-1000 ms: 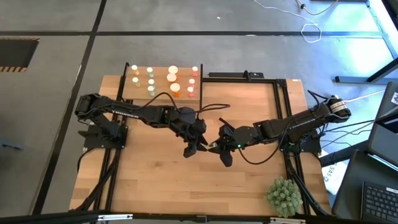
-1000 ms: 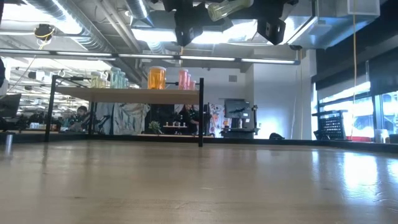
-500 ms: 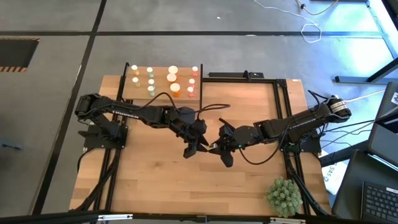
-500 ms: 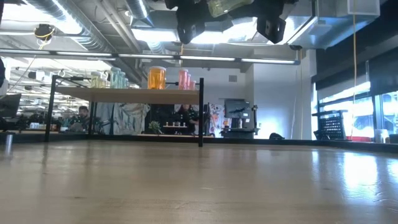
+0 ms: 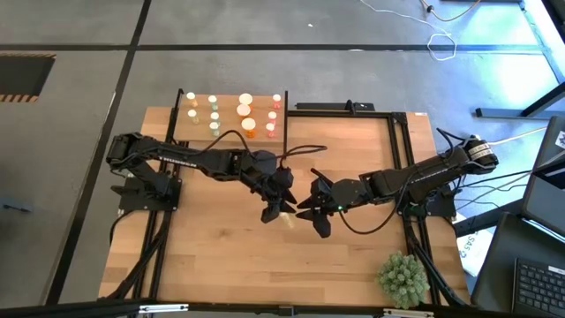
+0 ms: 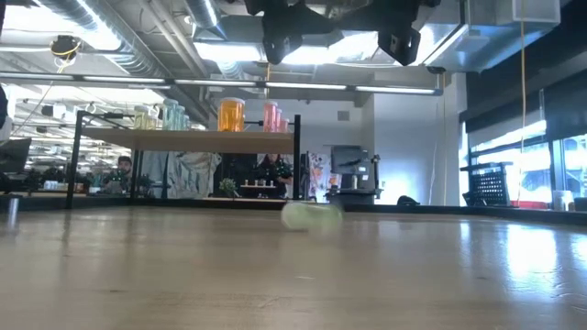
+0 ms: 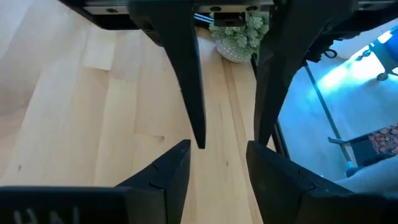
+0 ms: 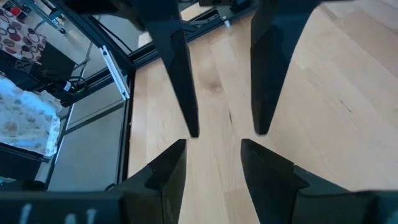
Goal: Pick and place medicine bottles onto shelf by color
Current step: Put the yellow pill on the shelf aligned with the yellow pill on the shelf
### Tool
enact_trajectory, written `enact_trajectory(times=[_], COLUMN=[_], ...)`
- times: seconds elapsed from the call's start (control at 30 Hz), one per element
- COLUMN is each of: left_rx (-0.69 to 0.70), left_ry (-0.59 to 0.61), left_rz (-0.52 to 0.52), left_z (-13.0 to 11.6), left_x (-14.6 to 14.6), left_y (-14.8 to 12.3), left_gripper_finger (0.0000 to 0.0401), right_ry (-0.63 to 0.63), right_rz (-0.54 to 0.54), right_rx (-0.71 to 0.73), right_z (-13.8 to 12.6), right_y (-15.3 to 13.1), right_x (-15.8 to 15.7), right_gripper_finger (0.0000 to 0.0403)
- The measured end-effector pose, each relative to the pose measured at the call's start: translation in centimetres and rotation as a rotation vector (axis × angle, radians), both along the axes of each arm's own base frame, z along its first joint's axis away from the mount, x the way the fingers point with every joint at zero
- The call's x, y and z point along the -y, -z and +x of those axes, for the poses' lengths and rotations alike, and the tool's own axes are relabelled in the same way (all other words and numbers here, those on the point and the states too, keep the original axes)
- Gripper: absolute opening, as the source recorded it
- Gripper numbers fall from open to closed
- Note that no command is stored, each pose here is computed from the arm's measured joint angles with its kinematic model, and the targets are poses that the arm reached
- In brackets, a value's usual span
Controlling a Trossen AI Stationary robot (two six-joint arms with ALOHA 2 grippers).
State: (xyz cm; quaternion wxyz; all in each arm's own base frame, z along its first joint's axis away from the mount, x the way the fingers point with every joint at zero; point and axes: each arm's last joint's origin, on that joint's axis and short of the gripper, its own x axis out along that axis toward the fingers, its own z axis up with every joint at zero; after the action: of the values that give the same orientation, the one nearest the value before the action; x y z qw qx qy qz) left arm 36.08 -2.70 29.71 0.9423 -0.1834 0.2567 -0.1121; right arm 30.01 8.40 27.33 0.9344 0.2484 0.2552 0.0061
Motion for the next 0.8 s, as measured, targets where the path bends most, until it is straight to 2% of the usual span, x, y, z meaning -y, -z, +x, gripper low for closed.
enact_trajectory(times=[0.37,0.63,0.8], left_rx=[-0.032,-0.302,-0.376], left_ry=[0.005,-0.015,-0.023], left_rz=[0.003,0.044,0.073], left_z=[-0.2,-1.7,-2.3], left_x=[0.0,0.3,0.9], left_y=[0.2,2.3,3.1], left_gripper_finger=[0.0151,0.0151,0.0151], right_ry=[0.000,0.010,0.026], right_rz=[-0.007,0.011,0.023], right_rx=[-0.024,-0.029,-0.083], right_z=[-0.1,-0.1,-0.4], right_y=[0.2,0.2,0.7], right_x=[0.0,0.0,0.1], right_gripper_finger=[0.0156,0.0156,0.0156])
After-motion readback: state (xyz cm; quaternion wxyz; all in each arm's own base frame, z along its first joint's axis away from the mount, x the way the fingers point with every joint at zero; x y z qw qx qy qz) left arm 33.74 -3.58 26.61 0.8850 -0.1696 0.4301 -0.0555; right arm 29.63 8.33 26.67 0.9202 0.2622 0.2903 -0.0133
